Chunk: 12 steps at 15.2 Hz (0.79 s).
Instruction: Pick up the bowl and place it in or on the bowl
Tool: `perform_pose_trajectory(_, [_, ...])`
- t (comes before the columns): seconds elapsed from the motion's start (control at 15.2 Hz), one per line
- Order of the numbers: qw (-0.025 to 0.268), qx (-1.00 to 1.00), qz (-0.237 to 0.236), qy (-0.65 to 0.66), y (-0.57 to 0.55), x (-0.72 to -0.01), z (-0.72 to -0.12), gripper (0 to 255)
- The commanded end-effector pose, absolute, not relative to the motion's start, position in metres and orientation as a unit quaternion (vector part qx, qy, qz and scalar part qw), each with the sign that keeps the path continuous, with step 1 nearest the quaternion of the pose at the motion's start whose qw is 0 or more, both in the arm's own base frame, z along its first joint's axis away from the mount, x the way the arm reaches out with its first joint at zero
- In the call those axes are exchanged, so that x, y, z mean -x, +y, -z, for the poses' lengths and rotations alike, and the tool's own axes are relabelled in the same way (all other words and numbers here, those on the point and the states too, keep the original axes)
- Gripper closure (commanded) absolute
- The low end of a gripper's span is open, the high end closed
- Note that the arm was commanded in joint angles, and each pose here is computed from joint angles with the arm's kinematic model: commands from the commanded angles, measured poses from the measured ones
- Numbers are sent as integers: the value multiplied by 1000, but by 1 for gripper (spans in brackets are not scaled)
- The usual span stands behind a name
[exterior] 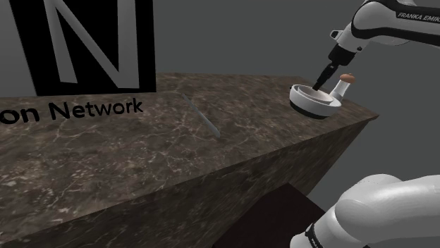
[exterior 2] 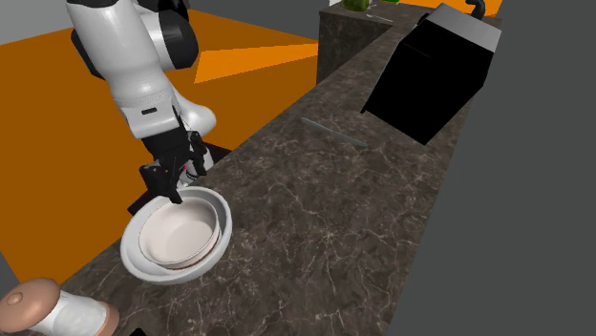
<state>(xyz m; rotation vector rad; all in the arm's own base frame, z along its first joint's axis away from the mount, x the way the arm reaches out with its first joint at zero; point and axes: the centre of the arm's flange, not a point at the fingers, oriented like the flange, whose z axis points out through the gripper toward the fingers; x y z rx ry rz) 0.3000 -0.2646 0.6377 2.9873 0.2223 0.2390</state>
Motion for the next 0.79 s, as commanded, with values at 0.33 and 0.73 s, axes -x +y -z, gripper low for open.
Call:
perform_pose_trajectory(0.33, [68, -992, -79, 74, -258, -292, -687, 0])
perform_pose_trajectory(0.73, [68, -992, -79, 74, -258, -292, -687, 0])
